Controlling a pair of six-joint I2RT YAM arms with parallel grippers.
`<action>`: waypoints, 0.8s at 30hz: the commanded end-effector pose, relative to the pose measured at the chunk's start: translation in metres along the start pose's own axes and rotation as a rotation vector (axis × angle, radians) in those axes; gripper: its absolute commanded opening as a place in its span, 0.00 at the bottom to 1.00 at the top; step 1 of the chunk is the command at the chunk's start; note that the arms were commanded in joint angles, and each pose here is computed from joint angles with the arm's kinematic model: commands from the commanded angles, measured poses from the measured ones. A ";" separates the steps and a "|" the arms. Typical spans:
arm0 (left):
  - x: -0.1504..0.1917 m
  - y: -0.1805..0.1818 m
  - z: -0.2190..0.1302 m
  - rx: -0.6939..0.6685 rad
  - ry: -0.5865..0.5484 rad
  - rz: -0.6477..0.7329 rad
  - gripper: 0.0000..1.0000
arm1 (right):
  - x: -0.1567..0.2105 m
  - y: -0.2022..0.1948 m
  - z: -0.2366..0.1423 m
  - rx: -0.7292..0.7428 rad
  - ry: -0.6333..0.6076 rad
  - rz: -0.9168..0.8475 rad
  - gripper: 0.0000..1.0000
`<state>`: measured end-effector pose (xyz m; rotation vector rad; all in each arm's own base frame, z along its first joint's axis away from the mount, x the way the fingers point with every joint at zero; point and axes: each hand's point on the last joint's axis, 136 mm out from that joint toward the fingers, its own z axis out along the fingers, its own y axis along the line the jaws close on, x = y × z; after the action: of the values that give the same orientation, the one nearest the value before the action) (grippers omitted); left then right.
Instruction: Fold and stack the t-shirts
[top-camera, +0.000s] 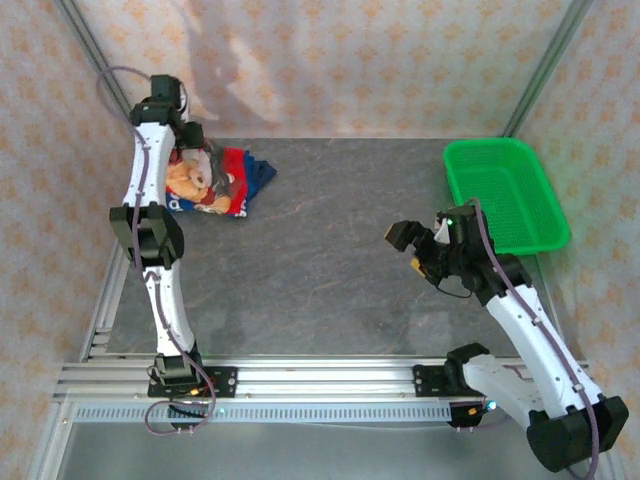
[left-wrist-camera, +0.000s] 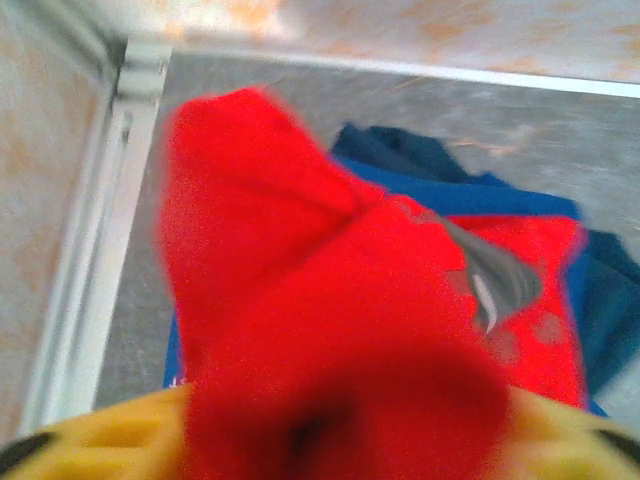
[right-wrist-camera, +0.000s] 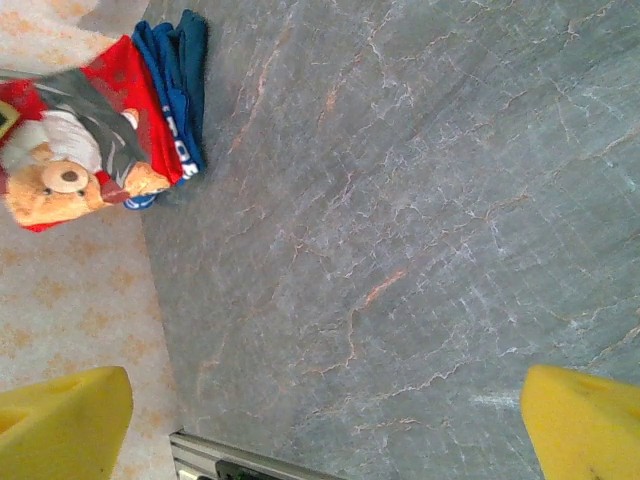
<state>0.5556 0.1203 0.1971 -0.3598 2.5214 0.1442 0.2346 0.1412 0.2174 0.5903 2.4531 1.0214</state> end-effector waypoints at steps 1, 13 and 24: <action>-0.020 0.056 -0.001 0.030 -0.071 -0.274 0.98 | -0.011 0.027 -0.005 -0.064 -0.029 -0.016 0.99; -0.053 0.079 -0.133 0.258 -0.299 -0.474 1.00 | -0.019 0.044 0.003 -0.079 -0.023 -0.102 0.99; 0.067 0.010 -0.244 0.230 -0.442 -0.354 1.00 | -0.057 -0.046 -0.019 0.245 -0.238 -0.197 0.99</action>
<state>0.3913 0.0519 0.3739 -0.4990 2.0289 -0.3011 0.2664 0.1068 0.2343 0.5013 2.3487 0.8027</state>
